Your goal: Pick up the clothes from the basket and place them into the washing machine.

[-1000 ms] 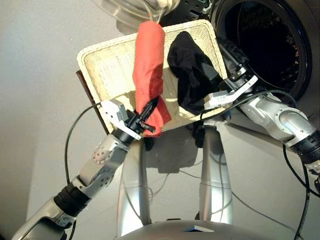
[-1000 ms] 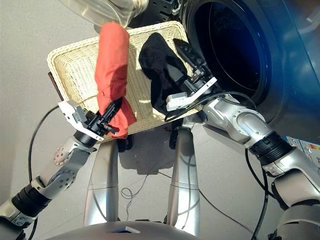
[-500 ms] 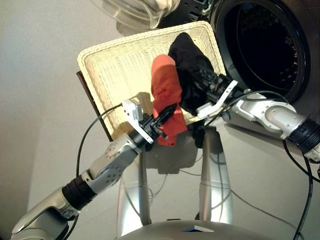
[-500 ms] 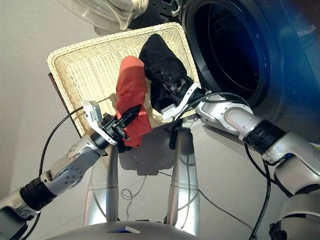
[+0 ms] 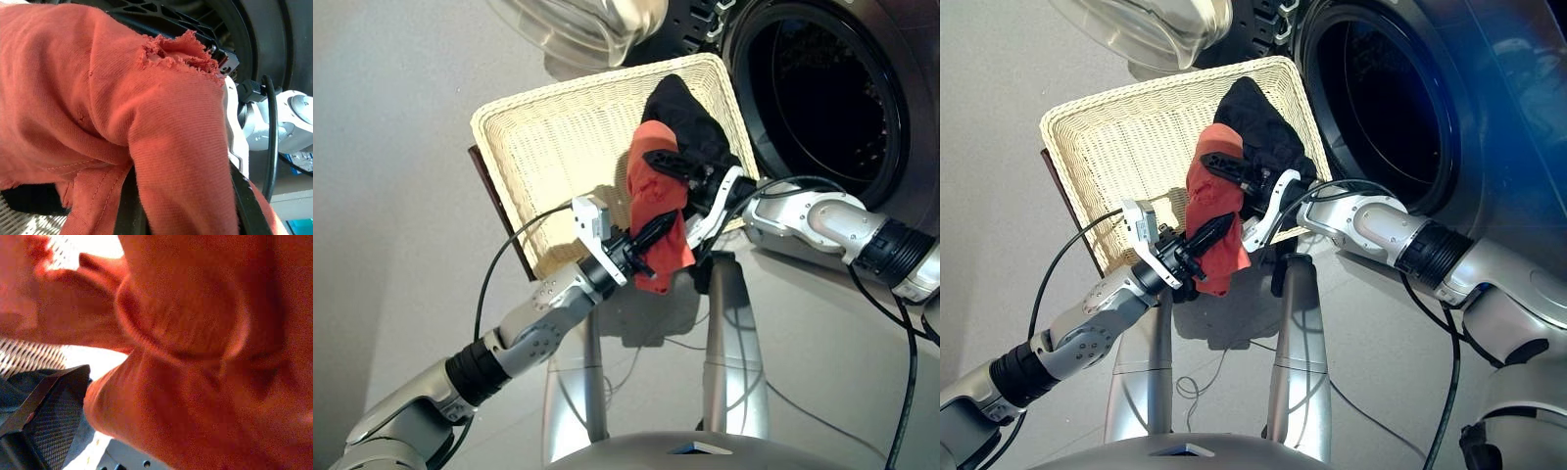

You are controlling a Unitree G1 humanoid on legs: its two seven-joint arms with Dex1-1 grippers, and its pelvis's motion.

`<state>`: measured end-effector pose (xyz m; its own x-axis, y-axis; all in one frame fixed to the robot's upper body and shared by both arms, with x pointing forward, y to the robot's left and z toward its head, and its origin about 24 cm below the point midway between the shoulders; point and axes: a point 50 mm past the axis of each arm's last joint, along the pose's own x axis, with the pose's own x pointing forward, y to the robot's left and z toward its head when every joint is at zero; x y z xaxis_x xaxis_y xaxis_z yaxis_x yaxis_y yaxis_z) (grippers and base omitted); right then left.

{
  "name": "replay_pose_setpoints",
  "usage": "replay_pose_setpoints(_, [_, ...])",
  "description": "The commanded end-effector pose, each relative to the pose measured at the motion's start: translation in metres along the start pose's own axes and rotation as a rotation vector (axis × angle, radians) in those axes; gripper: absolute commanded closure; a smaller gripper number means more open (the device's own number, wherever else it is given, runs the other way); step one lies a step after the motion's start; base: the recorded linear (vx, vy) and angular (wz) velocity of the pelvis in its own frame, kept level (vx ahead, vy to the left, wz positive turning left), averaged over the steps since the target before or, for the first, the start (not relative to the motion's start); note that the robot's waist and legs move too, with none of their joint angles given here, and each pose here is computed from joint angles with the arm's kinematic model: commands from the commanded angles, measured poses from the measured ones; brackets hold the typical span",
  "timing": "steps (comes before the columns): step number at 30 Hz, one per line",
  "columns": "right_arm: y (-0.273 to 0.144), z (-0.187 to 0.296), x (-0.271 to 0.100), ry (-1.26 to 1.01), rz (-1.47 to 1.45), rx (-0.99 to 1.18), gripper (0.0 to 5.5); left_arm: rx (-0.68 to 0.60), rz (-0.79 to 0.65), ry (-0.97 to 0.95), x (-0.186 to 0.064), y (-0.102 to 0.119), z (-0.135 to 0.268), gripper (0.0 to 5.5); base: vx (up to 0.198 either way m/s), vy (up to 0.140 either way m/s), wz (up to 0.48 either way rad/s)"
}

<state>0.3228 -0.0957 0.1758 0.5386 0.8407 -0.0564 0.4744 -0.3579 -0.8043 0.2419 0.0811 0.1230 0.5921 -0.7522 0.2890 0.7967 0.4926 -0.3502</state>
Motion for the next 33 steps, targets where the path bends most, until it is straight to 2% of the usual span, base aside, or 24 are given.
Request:
replay_pose_setpoints(1, [-0.051,0.012,0.018,-0.091,-0.225,0.043,0.0,-0.03,-0.137,-0.104,0.016,-0.027,0.013,5.5,0.0,0.0,0.0])
replay_pose_setpoints(2, [-0.053,0.013,0.019,-0.097,-0.235,0.049,1.06,-0.029,-0.136,-0.104,0.017,-0.027,0.013,5.5,0.0,0.0,0.0])
replay_pose_setpoints(3, [-0.056,0.015,0.02,-0.104,-0.243,0.058,5.5,-0.028,-0.136,-0.106,0.017,-0.028,0.013,5.5,0.0,0.0,0.0])
replay_pose_setpoints(11, [-0.058,0.016,0.017,-0.073,-0.309,0.166,5.5,-0.014,-0.109,-0.116,0.015,-0.024,0.014,5.5,0.0,0.0,0.0])
replay_pose_setpoints(23, [-0.04,0.013,-0.001,0.101,-0.449,0.398,5.5,-0.02,-0.061,-0.152,0.01,-0.019,0.014,5.5,0.0,0.0,0.0])
replay_pose_setpoints(27, [-0.035,0.002,-0.008,0.213,-0.523,0.446,5.5,0.041,-0.006,-0.18,0.01,-0.014,0.017,5.5,0.0,0.0,0.0])
replay_pose_setpoints(28, [-0.033,-0.001,-0.011,0.252,-0.545,0.459,5.5,0.079,0.01,-0.191,0.009,-0.012,0.019,2.24,0.0,0.0,0.0])
replay_pose_setpoints(29, [-0.031,-0.005,-0.014,0.291,-0.573,0.479,5.5,0.113,0.025,-0.212,0.009,-0.011,0.023,0.0,0.0,0.0,0.0])
replay_pose_setpoints(33, [-0.025,-0.022,-0.026,0.468,-0.709,0.556,5.5,0.142,0.071,-0.289,0.007,-0.01,0.031,0.0,0.0,0.0,0.0])
